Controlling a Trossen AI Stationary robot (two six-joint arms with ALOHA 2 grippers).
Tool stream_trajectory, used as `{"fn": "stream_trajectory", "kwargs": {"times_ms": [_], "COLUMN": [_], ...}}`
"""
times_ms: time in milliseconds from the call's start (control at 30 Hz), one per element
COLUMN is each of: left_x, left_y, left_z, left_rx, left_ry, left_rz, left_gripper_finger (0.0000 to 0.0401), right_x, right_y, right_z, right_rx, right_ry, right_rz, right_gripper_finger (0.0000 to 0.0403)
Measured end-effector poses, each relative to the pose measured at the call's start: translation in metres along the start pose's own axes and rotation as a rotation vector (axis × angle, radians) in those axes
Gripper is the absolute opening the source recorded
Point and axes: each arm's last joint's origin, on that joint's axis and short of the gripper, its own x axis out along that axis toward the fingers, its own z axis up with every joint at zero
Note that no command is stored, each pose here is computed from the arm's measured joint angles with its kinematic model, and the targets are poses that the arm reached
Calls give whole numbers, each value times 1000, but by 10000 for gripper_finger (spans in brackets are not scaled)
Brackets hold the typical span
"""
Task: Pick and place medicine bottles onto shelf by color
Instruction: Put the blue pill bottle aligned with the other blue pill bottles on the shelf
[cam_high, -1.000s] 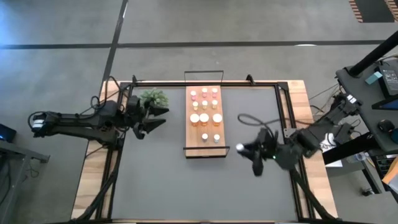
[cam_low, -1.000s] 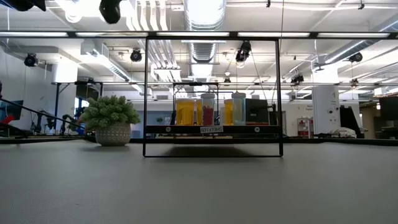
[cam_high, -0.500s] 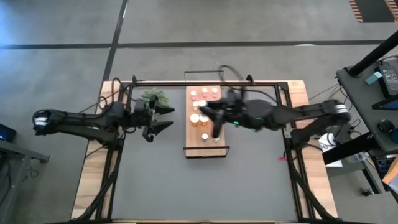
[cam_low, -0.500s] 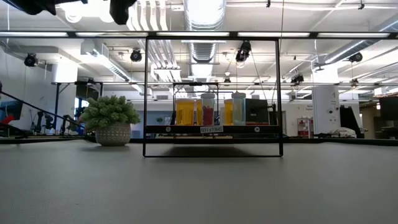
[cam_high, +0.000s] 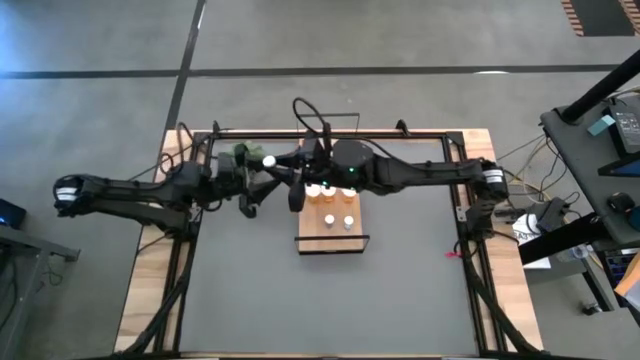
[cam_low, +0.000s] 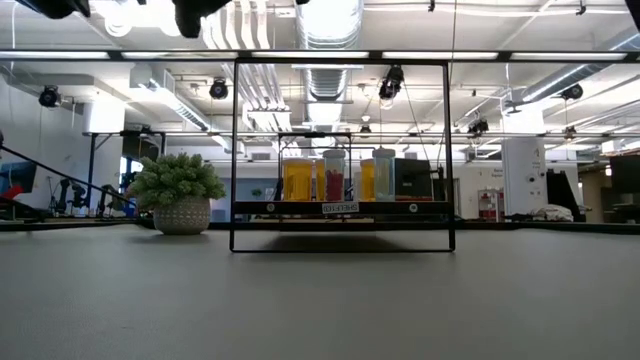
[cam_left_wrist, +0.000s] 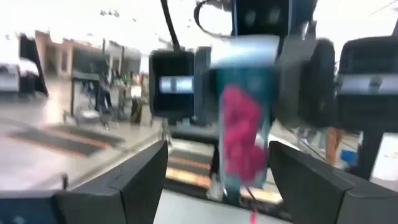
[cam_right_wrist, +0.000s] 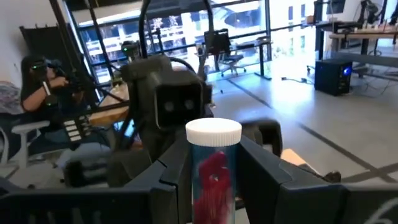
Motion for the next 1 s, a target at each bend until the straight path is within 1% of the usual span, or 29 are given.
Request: {"fn": "stream_trajectory", "kwargs": {"times_ms": [100, 200, 267, 533, 633, 1000], "left_x": [-3, -5, -5, 5, 8, 8], "left_y": [0, 0, 0, -1, -2, -3], "left_z": [8, 9, 10, 6, 7, 13], "left_rx": [21, 22, 21, 9, 9, 4], "left_ry": [-35, -40, -42, -16, -12, -29], "left_rz": [10, 11, 11, 17, 17, -12], "left_gripper_finger": [262, 261, 252, 181, 157, 104], "right_x": [3, 3, 3, 3, 3, 3], "right_y": [-6, -12, -16, -22, -22, -19], "right_z": [3, 7, 8, 10, 9, 7], "right_rx": [-19, -21, -21, -21, -20, -2], "right_ry": [4, -1, -8, -10, -4, 7], "right_rz": [-3, 25, 30, 24, 50, 74], "right_gripper_finger": [97, 97, 97, 97, 97, 97]}}
